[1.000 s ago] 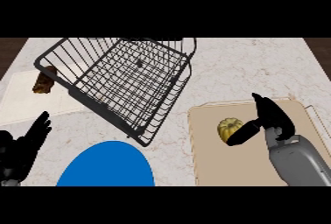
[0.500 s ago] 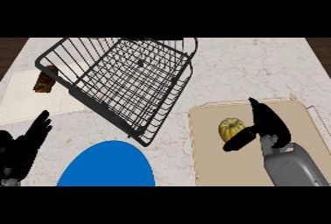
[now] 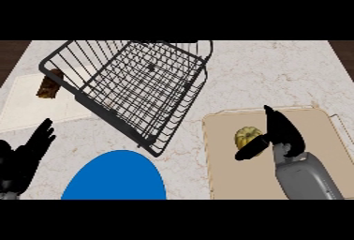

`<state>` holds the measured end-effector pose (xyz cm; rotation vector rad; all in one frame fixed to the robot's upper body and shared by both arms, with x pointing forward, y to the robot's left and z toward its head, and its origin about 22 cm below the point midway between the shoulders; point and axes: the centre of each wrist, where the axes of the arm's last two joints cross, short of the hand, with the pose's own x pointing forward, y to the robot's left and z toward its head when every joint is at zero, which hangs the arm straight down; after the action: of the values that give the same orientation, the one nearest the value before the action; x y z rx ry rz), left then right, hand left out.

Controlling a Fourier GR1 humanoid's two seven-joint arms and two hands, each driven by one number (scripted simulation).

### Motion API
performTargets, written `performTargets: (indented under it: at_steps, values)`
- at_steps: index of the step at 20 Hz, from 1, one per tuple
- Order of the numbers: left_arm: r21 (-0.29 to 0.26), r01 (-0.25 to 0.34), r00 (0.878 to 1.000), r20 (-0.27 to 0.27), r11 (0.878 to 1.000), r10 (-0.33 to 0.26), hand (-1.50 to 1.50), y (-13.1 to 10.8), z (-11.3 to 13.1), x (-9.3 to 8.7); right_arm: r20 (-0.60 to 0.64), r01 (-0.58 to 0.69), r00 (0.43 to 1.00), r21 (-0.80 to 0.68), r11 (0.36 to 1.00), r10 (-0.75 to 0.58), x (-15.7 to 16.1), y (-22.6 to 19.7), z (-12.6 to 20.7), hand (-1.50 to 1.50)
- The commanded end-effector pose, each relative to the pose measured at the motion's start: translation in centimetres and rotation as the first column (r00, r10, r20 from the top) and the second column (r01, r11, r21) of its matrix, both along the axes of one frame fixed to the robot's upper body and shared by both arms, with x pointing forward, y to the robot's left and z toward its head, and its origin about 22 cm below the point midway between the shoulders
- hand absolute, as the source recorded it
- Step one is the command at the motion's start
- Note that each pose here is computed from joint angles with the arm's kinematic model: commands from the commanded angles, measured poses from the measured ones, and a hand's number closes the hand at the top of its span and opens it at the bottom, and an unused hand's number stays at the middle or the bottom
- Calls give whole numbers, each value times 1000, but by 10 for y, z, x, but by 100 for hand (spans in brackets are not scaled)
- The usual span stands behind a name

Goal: Pick the squash from the tray and place it in the tiered basket

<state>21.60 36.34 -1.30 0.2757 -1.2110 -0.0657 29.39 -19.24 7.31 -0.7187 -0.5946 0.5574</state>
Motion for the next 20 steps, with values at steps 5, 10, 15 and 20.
performTargets:
  at_steps: [5,10,15,20]
  values:
    - [13,-8,1000,-3,1000,8,0,0,-7,2,-137,109,983,-68,992,-118,1,5,-24,-150]
    - [1,-12,1000,-25,1000,12,0,-7,-8,8,-181,102,977,-59,993,-111,2,35,-37,-150]
    - [10,-4,1000,-8,1000,4,0,-1,-10,-2,-97,-29,995,-29,999,26,-2,11,-42,150]
    - [-21,-8,1000,-17,1000,7,0,3,0,-1,8,25,1000,-57,998,-24,2,32,-25,150]
